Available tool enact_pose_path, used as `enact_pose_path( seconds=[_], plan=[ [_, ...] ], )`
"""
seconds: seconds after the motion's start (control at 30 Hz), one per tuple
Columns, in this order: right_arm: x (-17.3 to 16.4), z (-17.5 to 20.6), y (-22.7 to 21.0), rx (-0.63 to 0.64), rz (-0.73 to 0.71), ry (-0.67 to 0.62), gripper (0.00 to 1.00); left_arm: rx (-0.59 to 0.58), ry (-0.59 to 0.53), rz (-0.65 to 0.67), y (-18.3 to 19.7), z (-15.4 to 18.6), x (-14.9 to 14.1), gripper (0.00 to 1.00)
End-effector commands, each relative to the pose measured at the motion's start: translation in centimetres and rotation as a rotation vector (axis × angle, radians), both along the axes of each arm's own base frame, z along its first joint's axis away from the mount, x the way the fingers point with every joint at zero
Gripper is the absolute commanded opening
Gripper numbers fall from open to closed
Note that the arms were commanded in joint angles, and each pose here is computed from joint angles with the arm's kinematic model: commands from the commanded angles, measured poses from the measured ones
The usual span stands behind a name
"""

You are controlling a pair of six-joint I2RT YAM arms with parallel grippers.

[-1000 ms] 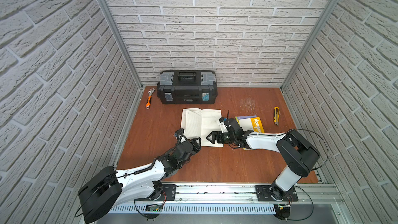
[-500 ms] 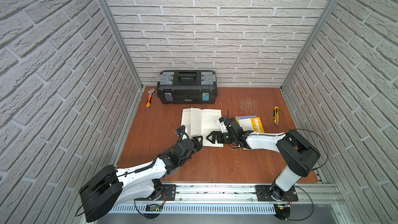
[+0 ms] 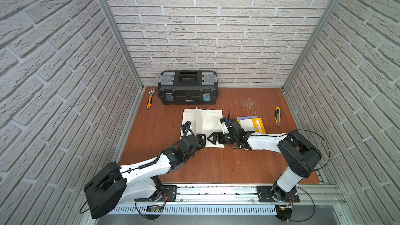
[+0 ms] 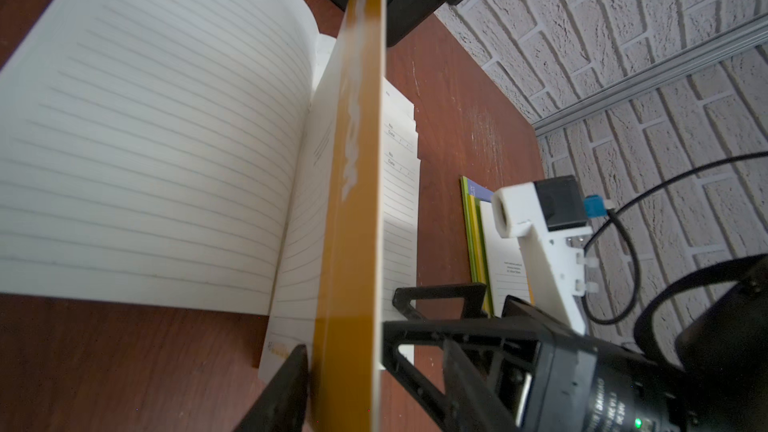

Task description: Close the notebook

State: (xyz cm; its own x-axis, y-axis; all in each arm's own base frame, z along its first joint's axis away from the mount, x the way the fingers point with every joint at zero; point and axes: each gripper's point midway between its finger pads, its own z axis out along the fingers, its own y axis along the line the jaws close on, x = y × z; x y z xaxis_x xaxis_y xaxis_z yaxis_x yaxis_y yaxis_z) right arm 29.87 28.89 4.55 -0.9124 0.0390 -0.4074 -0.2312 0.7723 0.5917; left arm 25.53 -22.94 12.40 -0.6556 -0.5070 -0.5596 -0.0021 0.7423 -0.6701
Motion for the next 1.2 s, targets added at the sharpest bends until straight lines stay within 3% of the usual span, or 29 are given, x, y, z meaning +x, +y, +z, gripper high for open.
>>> enact_pose_path(
  seconds=[0.0, 0.2, 0.4, 0.7, 0.97, 1.07, 1.17],
  plan=[
    [-1.1, -0.9, -0.5, -0.03, 0.01, 0.029, 1.0, 0.045, -0.019, -0.004, 0.5, 0.7, 0.7, 0.48],
    [-1.1, -0.9, -0.5, -0.031, 0.012, 0.029, 1.0, 0.06, 0.005, -0.004, 0.9, 0.4, 1.5, 0.38],
    [-1.0, -0.2, -0.5, -0.024, 0.016, 0.012, 1.0, 0.075, 0.014, -0.027, 0.2, 0.1, 1.8, 0.18],
    [-0.4, 2.9, -0.6, 0.022, 0.005, -0.061, 1.0, 0.194, -0.002, -0.068, -0.6, 0.5, 1.5, 0.1],
    [0.8, 5.0, -1.3, 0.09, -0.036, -0.08, 1.0, 0.322, -0.021, -0.125, -2.4, 0.6, 1.3, 0.18],
    [1.4, 5.8, -2.3, 0.104, -0.063, -0.093, 1.0, 0.341, -0.028, -0.159, -3.4, 0.6, 1.3, 0.35],
    [1.9, 6.7, -3.9, 0.084, -0.093, -0.111, 1.0, 0.337, -0.037, -0.196, -4.6, 0.6, 1.4, 0.45]
  ],
)
